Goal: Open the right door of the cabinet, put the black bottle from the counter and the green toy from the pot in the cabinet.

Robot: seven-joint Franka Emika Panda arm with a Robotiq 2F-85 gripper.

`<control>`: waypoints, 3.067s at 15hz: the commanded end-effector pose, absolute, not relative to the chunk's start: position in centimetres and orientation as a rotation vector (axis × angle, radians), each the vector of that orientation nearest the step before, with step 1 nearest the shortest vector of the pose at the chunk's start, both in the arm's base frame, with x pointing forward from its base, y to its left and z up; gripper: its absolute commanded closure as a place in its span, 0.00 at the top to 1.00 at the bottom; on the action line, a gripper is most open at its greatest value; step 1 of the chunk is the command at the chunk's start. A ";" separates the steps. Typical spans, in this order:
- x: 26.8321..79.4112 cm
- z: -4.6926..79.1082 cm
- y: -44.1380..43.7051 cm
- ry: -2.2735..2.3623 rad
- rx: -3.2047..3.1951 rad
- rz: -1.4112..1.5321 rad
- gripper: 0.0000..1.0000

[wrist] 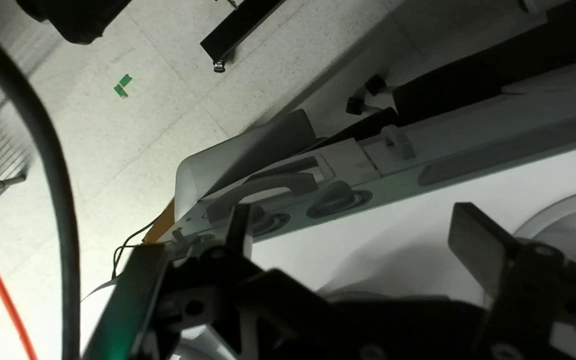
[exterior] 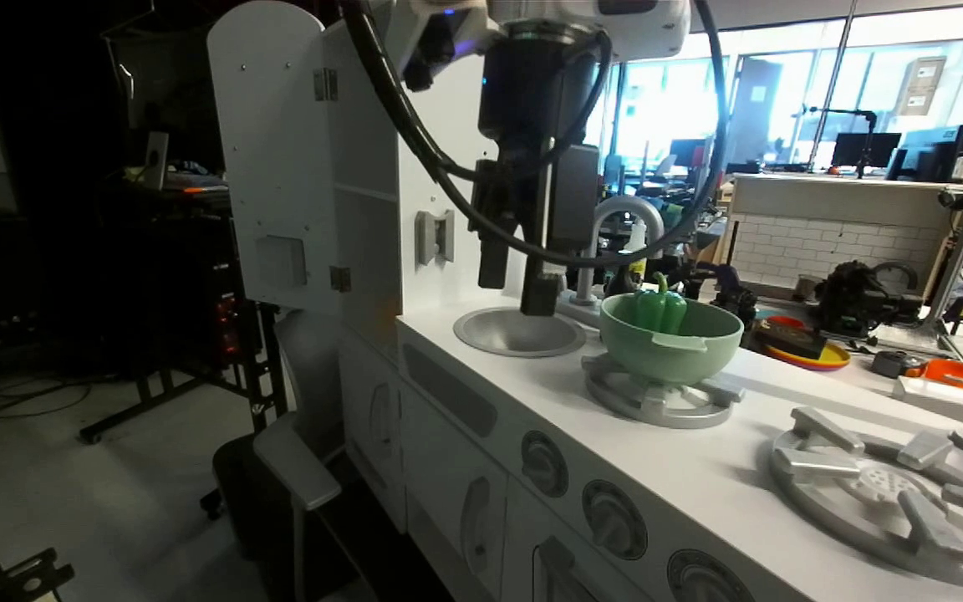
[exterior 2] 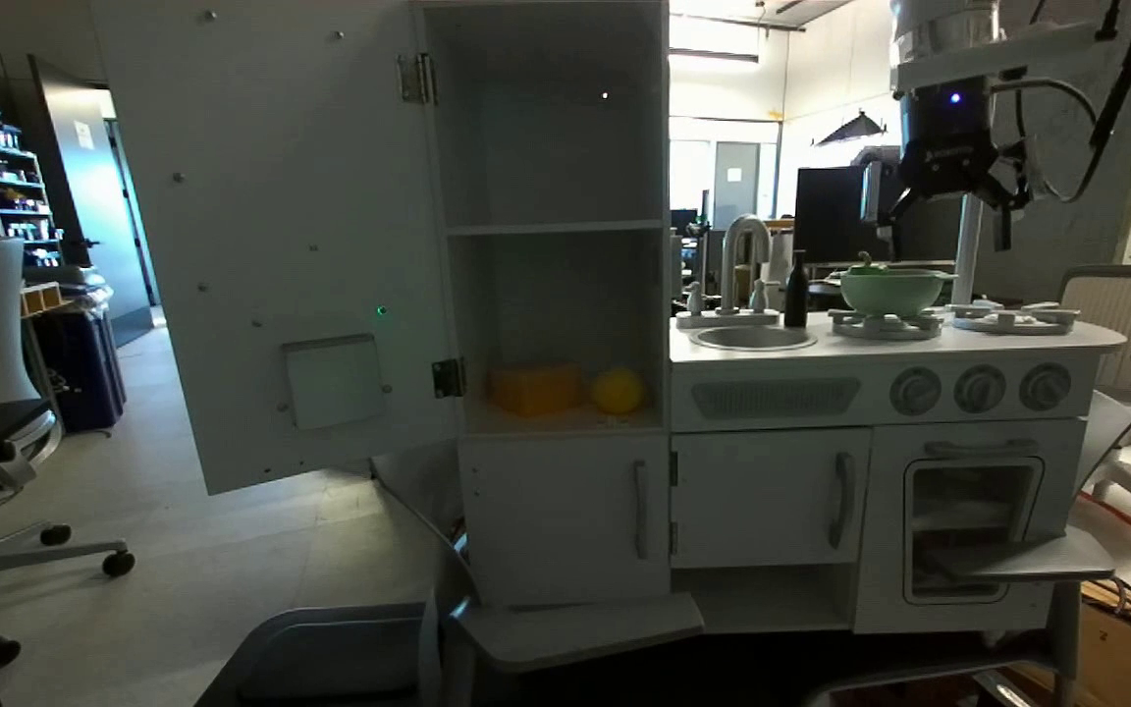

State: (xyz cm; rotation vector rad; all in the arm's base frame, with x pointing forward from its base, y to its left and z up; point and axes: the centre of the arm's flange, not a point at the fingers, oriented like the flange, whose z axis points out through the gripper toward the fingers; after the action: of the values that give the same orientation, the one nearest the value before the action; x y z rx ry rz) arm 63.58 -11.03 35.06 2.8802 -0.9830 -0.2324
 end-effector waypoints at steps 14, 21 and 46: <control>70.9 40.0 -11.3 -1.292 2.846 0.086 1.00; 76.9 38.2 -10.4 -1.350 2.805 0.194 1.00; 83.5 32.2 -8.0 -1.287 2.662 0.369 1.00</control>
State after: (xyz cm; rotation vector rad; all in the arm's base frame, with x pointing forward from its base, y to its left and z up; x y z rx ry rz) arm 80.82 -8.06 32.23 2.6908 -1.2780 0.3293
